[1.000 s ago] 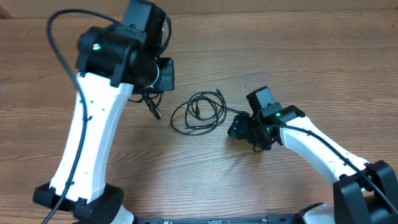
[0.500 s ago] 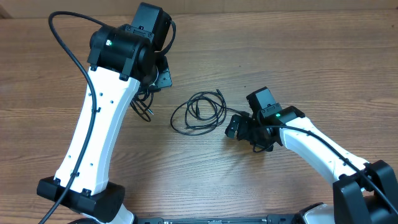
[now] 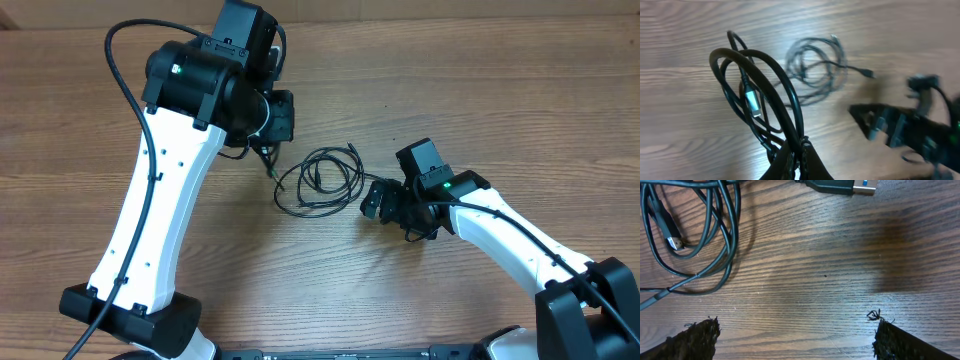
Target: Untangle cables
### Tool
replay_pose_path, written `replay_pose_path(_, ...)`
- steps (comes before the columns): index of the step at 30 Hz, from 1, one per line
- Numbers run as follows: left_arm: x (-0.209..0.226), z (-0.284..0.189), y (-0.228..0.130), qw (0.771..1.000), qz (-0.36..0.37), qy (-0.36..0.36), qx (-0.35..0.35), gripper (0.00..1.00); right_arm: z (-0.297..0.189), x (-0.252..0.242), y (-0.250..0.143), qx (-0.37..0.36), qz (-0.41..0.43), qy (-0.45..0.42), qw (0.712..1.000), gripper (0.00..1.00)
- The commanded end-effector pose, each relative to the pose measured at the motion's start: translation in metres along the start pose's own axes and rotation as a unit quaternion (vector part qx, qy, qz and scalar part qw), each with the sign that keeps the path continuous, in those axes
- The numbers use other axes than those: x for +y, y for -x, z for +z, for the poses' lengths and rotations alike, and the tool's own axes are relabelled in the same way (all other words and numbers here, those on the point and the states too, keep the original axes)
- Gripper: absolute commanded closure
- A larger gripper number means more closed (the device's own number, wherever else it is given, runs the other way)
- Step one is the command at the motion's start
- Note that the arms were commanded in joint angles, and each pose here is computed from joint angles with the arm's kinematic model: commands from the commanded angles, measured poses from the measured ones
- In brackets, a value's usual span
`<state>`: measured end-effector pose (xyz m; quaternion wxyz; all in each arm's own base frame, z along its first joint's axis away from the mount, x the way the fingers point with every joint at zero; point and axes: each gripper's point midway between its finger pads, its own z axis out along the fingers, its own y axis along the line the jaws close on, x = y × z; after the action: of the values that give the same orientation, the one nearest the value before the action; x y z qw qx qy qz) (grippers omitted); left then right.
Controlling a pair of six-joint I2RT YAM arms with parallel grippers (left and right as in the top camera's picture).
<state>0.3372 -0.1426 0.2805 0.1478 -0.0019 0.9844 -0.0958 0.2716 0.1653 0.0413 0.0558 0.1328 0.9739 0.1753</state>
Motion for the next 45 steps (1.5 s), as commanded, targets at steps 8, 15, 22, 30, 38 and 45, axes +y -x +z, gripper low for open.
replay_pose_path(8, 0.021, 0.023, 0.001, 0.996, -0.051, 0.069, 0.022, 0.93, 0.002, -0.004, 0.001, -0.004, 0.001, -0.008, 1.0, 0.0)
replay_pose_path(15, 0.055, 0.045, 0.015, 0.983, -0.063, 0.172, 0.015, 0.96, 0.002, -0.004, 0.0, -0.003, 0.0, -0.009, 1.0, 0.0)
replay_pose_path(22, 0.068, 0.082, 0.014, 0.974, -0.07, 0.207, 0.062, 0.91, 0.002, -0.005, 0.001, -0.004, 0.0, -0.011, 1.0, 0.0)
replay_pose_path(30, 0.073, 0.117, -0.002, 0.964, -0.055, 0.223, 0.133, 0.48, 0.002, -0.005, 0.001, -0.005, 0.0, -0.012, 1.0, 0.0)
replay_pose_path(38, 0.06, 0.103, 0.005, 0.975, -0.07, 0.171, 0.122, 0.5, 0.002, -0.005, 0.001, -0.005, 0.0, -0.012, 1.0, 0.0)
replay_pose_path(45, 0.037, 0.045, 0.023, 0.994, -0.075, 0.055, 0.063, 0.5, 0.002, -0.005, 0.001, -0.005, 0.0, -0.012, 1.0, 0.0)
